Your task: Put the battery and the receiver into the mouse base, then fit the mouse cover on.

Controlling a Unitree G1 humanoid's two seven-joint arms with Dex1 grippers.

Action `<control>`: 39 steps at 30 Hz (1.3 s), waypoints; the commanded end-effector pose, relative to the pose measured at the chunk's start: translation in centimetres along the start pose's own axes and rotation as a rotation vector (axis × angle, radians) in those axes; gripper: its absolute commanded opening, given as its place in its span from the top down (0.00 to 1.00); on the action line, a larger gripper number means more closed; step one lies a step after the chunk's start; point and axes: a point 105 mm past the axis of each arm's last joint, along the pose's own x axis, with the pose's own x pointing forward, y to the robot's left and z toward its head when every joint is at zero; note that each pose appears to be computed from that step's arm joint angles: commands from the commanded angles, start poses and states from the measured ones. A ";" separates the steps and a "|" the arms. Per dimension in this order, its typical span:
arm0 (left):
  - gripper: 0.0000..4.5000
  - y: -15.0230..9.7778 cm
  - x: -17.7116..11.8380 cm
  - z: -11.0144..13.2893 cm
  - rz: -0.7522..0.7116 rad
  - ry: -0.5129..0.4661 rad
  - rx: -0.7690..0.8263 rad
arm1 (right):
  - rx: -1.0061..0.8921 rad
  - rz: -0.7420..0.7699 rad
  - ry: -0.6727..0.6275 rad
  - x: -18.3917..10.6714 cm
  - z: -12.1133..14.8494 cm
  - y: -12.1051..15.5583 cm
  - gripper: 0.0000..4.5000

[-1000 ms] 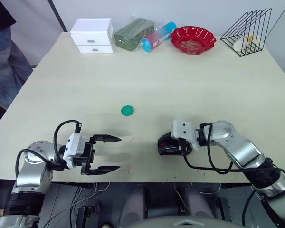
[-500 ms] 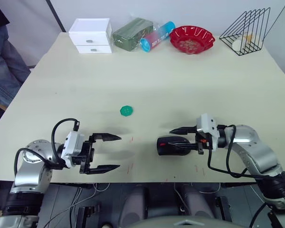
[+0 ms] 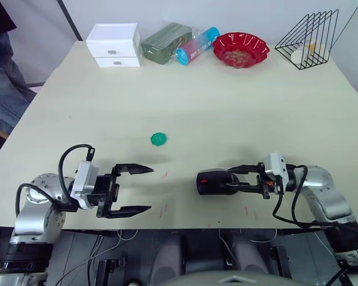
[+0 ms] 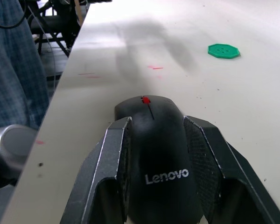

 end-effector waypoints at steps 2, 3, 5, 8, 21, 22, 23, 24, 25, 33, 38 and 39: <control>0.00 -0.4 -0.4 0.9 -0.038 0.004 0.038 | -0.017 0.012 0.039 0.2 -1.2 0.1 0.60; 0.00 -0.3 -0.4 0.8 -0.038 0.009 0.040 | -0.006 0.019 0.068 0.3 -1.9 0.2 0.60; 0.00 -0.3 -0.5 0.8 -0.037 0.013 0.042 | 0.017 0.037 0.142 0.3 -3.4 0.6 0.60; 0.00 -0.3 -0.5 0.7 -0.037 0.014 0.042 | 0.051 0.065 0.182 0.4 -4.4 1.2 0.60; 0.00 -0.1 -1.4 -0.3 0.072 0.047 -0.002 | 0.014 -0.102 -0.024 -1.4 0.0 -0.6 0.60; 0.00 0.1 -1.5 -0.3 0.095 0.048 -0.001 | 0.010 -0.118 -0.024 -1.8 0.2 -0.7 0.60; 0.00 0.2 -1.6 -0.3 0.117 0.047 -0.001 | 0.007 -0.134 -0.023 -2.1 0.3 -0.7 0.60; 0.00 0.4 -1.7 -0.3 0.148 0.045 -0.009 | 0.008 -0.163 -0.023 -2.7 0.4 -0.8 0.60; 0.00 0.6 -1.8 -0.4 0.185 0.047 -0.012 | 0.007 -0.193 -0.024 -3.2 0.5 -1.0 0.60; 0.00 2.0 -2.1 -2.3 0.420 0.103 -0.108 | 0.046 -0.407 0.012 -7.7 -0.3 -1.1 0.60; 0.00 2.6 -3.2 -3.6 0.660 0.141 -0.135 | 0.096 -0.588 0.080 -11.5 -2.2 -0.1 0.34; 0.00 2.4 -3.4 -3.9 0.685 0.157 -0.138 | 0.102 -0.605 0.082 -11.9 -2.3 0.1 0.23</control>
